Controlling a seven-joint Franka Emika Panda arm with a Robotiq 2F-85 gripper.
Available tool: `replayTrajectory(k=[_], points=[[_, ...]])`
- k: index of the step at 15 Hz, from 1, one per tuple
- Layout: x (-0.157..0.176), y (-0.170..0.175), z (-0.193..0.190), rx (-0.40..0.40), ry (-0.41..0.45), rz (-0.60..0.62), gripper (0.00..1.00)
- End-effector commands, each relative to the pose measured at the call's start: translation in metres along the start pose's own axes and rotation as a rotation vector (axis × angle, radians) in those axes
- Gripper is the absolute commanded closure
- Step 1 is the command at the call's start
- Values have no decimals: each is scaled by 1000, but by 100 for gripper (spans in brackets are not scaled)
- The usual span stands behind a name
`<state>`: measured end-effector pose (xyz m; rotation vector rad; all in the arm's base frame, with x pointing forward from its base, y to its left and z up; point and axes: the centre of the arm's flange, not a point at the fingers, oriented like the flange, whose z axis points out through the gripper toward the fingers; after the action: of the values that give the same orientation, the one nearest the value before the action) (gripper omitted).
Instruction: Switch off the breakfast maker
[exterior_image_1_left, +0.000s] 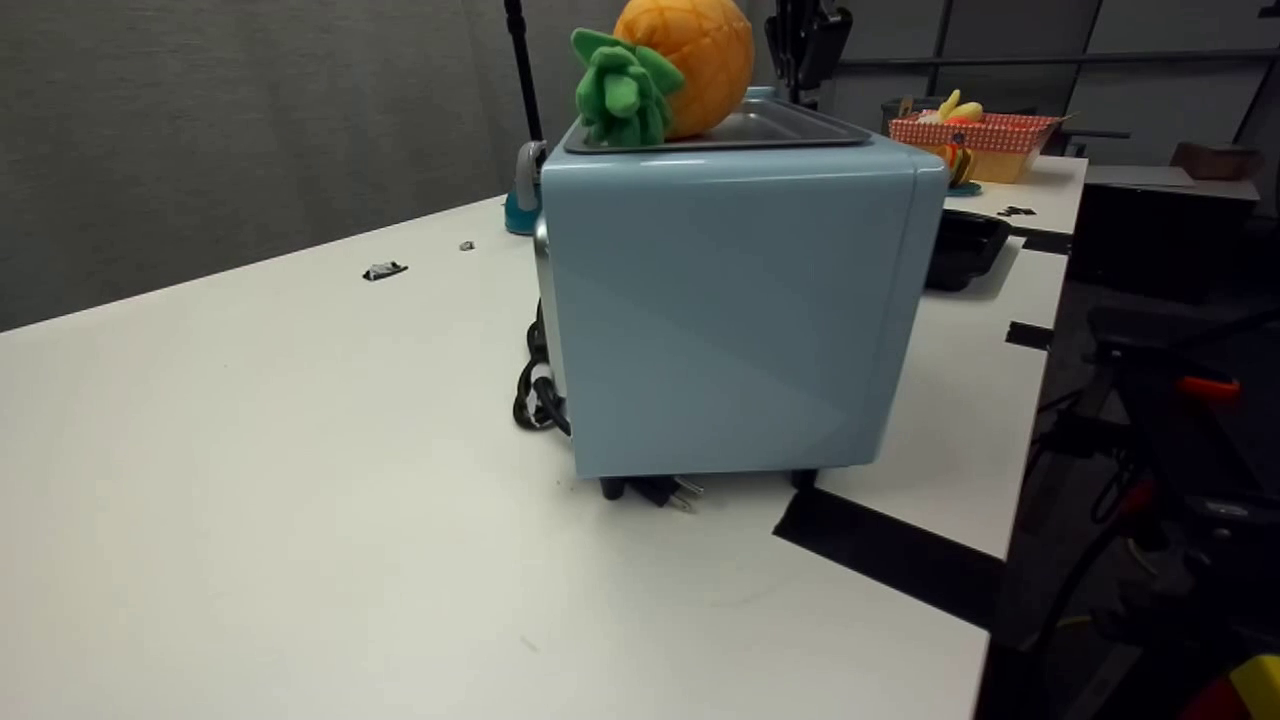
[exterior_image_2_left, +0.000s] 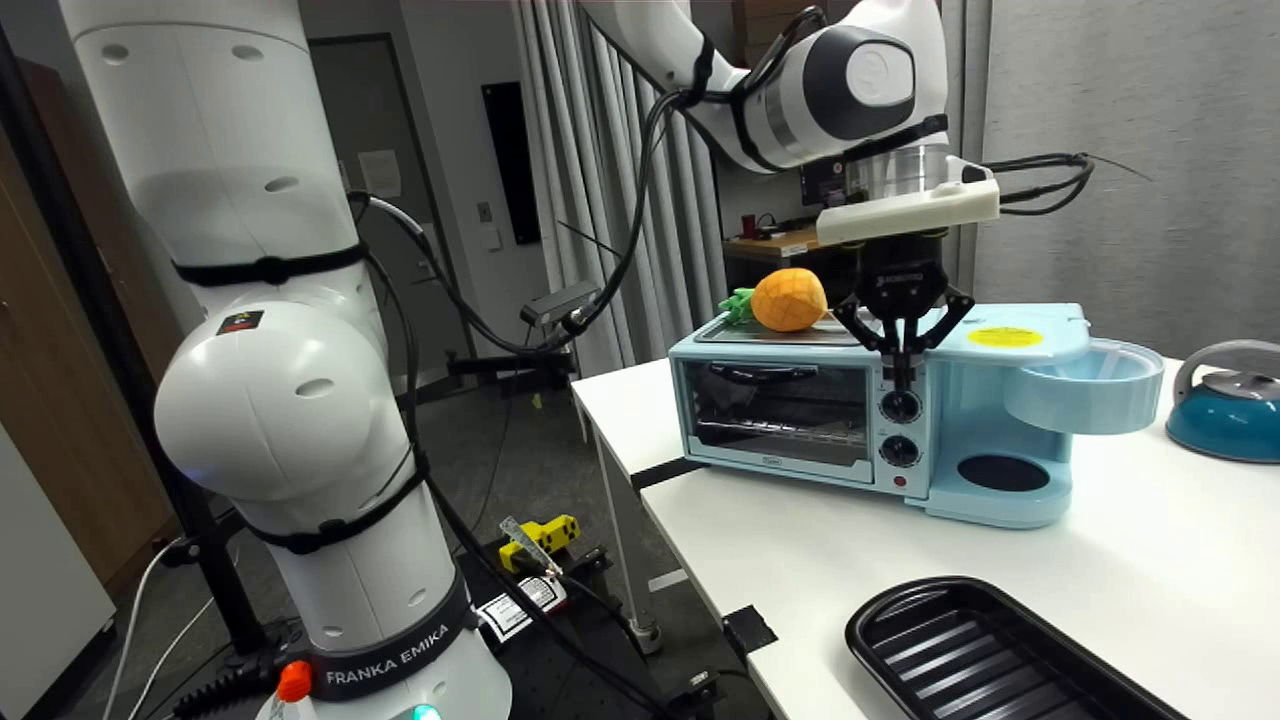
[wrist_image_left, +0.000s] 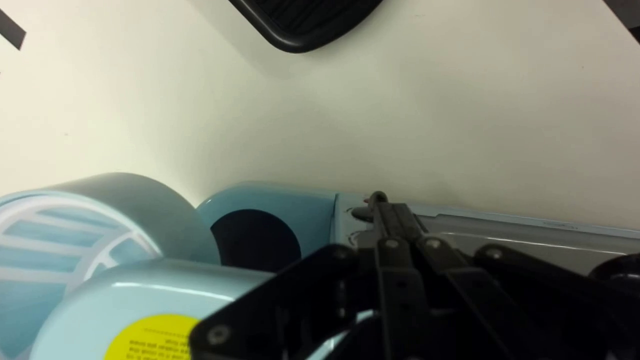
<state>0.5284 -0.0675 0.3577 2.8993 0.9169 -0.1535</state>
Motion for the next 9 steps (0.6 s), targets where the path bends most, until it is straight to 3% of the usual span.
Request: replayTrajectory(k=[1, 9], points=[[11, 2, 6, -3, 12, -30, 100], [12, -6, 1, -4, 37, -46, 100]])
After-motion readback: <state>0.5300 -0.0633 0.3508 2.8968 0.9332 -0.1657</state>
